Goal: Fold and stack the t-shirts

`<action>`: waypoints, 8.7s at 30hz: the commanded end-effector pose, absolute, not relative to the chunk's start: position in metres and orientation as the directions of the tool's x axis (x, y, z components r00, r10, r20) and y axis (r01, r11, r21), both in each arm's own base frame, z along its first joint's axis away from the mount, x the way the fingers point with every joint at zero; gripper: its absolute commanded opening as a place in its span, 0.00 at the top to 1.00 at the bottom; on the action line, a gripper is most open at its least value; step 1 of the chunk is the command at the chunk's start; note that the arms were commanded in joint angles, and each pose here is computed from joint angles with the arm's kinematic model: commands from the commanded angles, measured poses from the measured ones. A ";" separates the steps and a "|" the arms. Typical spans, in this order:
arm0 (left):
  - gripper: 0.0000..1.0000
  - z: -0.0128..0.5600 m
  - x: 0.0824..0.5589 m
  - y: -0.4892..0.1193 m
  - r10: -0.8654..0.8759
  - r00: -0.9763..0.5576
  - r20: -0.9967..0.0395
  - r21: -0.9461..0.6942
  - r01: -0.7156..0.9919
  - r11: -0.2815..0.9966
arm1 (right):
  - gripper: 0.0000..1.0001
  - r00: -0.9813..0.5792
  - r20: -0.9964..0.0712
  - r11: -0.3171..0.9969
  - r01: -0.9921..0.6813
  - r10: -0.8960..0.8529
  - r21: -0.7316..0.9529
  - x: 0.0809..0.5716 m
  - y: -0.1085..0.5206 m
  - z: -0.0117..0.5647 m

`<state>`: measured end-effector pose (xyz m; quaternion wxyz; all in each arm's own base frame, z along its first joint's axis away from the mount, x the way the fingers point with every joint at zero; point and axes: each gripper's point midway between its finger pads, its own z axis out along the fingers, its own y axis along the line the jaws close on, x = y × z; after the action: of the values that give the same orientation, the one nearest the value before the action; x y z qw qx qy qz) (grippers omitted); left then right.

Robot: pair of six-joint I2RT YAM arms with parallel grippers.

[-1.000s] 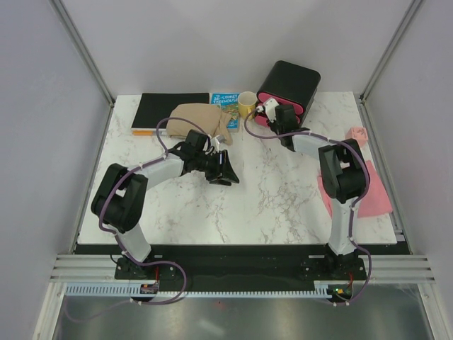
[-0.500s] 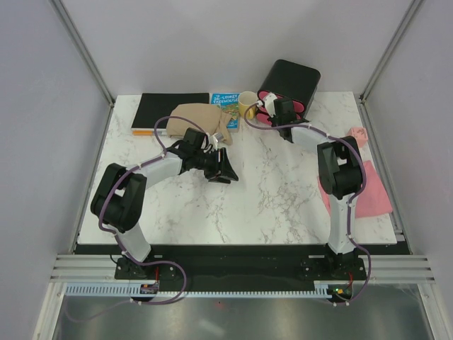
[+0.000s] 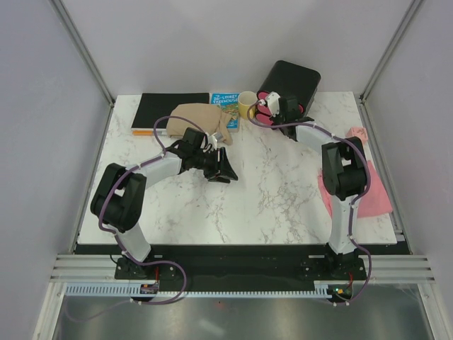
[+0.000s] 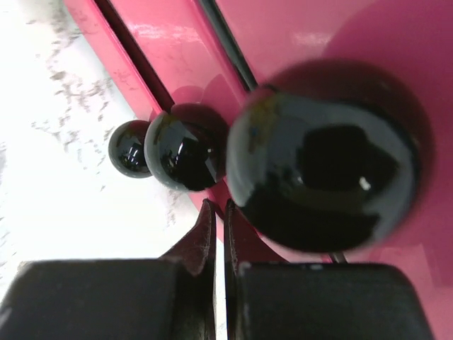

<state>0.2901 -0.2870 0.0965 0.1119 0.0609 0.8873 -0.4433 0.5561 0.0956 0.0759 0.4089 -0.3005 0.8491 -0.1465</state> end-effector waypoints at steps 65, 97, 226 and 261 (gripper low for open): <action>0.46 0.200 0.312 -0.219 -0.141 -0.857 -0.496 -0.690 0.291 0.663 | 1.00 -0.526 -0.627 0.716 -0.695 -0.574 -0.072 0.261 0.300 0.132; 0.46 0.222 0.302 -0.202 -0.158 -0.839 -0.520 -0.657 0.275 0.701 | 0.98 -0.632 -0.530 0.822 -0.484 -0.565 -0.300 0.274 0.258 0.072; 0.98 0.111 0.281 -0.272 0.019 -0.969 -0.245 -0.670 0.184 0.720 | 1.00 -0.768 -0.598 0.756 -0.529 -0.232 0.385 0.382 0.305 0.163; 0.62 0.150 0.281 -0.258 -0.015 -0.957 -0.291 -0.648 0.185 0.739 | 0.50 -0.765 -0.643 0.992 -0.061 0.026 0.113 0.355 0.135 0.194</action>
<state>0.2776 -0.2531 0.1399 0.1336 0.0176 0.9293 -0.3439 0.3789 0.1400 0.2067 0.3694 -0.0148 0.9275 0.0550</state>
